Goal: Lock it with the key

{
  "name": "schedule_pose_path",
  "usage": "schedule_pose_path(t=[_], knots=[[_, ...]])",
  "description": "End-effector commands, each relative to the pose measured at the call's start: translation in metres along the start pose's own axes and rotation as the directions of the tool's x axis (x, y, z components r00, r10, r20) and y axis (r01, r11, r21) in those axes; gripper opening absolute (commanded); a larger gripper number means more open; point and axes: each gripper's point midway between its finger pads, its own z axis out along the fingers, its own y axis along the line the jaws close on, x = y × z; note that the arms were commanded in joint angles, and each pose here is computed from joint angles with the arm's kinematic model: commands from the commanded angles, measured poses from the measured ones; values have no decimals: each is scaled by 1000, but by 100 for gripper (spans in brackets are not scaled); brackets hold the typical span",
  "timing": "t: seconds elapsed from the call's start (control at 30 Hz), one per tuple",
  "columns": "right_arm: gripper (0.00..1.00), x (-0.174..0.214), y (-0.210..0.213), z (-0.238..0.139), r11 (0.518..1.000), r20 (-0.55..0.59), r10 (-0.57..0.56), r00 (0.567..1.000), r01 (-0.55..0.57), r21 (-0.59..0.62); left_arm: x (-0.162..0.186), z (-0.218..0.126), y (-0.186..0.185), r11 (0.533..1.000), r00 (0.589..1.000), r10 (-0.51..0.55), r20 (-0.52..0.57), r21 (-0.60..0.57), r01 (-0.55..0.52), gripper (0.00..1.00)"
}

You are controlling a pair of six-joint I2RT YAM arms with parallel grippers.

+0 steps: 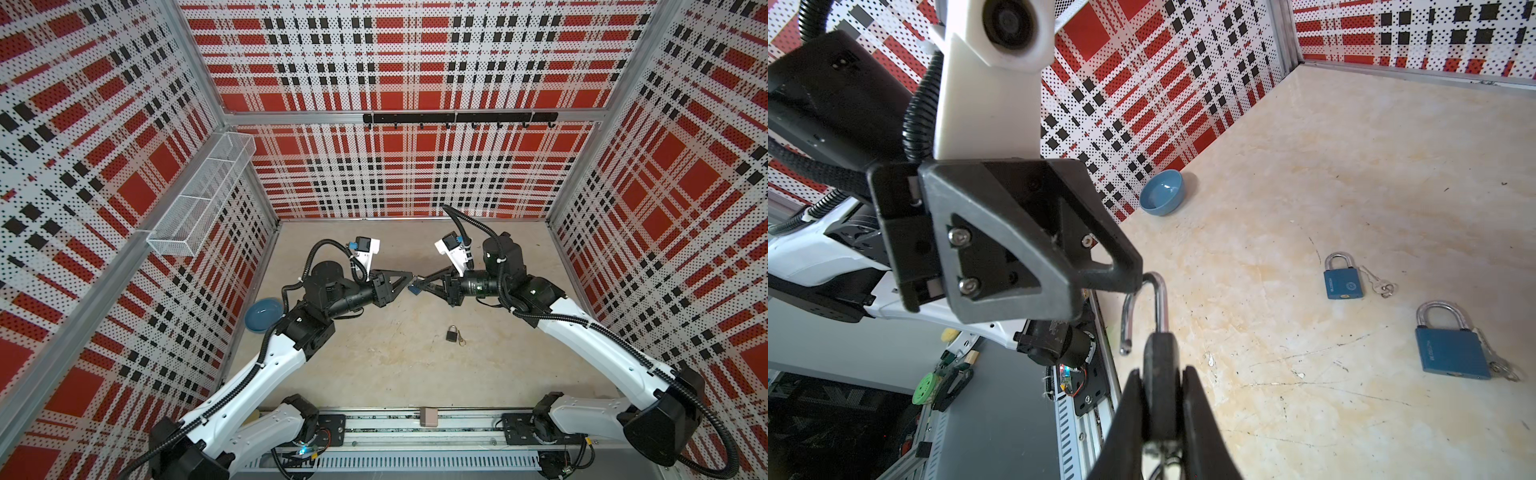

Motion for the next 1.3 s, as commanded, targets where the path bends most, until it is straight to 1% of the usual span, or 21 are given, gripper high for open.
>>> schedule_pose_path(t=[0.0, 0.33, 0.57, 0.67, 0.8, 1.0, 1.27], knots=[[0, -25, 10, -5, 998, 71, -58, 996, 60, -22, -3, -4, -3, 1000, 1000, 2, 23, 6, -2, 30], [0, -28, 14, -7, 998, 80, -59, 995, 61, -33, 4, -8, 1, 1000, 1000, -10, 19, -1, 10, 29], [0, -29, 17, -9, 997, 82, -58, 995, 62, -40, 0, -13, -2, 1000, 999, -4, 38, 0, 4, 29], [0, -27, 19, -9, 997, 73, -55, 996, 59, -54, -4, -19, -2, 1000, 998, 1, 57, -6, -1, 30], [0, -26, 21, -8, 996, 64, -48, 997, 52, -75, -4, -25, 7, 1000, 998, -8, 69, -29, 10, 33], [0, -27, 24, -5, 994, 63, -36, 997, 43, -106, 1, -22, 16, 999, 998, -25, 50, -41, 27, 37], [0, -23, 22, 0, 992, 43, -21, 999, 26, -126, 0, -14, 12, 1000, 999, -26, 25, -1, 26, 35]])
